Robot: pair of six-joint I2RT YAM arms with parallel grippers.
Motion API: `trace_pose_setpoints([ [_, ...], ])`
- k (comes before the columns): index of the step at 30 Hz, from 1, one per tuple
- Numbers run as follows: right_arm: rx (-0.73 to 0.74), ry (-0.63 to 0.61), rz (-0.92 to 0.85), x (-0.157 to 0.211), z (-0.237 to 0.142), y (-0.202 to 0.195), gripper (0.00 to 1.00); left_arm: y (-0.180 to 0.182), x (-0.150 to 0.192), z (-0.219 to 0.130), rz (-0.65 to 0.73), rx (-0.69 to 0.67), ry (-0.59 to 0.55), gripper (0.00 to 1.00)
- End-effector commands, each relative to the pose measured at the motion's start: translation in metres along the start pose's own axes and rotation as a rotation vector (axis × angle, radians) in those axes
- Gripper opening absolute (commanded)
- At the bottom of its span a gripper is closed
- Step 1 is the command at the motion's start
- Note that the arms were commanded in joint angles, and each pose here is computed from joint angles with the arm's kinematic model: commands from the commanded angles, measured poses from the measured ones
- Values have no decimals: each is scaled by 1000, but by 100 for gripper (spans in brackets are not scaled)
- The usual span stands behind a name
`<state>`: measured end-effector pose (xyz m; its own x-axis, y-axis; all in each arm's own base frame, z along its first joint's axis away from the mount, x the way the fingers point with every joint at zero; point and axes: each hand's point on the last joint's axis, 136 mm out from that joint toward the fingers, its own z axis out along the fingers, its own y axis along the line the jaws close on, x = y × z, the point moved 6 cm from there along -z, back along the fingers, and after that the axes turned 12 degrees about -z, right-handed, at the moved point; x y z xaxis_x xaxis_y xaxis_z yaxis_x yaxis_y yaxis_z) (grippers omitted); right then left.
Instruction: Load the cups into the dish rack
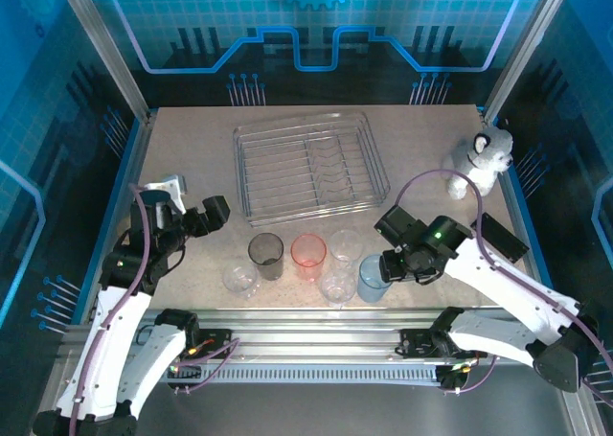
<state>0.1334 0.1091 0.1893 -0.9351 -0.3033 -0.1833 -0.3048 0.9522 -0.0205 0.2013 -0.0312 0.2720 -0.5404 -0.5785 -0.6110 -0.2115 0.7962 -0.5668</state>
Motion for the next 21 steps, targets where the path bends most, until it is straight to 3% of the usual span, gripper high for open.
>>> trace_pose_setpoints([
  [1,54,-7,-3,-5,1,-2,45,-8,0,-4,17,40,18,99],
  [6,60,42,-17,-6,12,2,27,-9,2,-3,24,52,40,99],
  [11,61,51,-2,-6,13,2,0,-13,1,-6,27,69,43,99],
  [16,149,3,42,-1,-19,-17,0,-28,-2,-16,40,152,65,99],
  [21,147,-217,103,-8,-77,-39,0,-58,-9,-30,29,343,88,99],
])
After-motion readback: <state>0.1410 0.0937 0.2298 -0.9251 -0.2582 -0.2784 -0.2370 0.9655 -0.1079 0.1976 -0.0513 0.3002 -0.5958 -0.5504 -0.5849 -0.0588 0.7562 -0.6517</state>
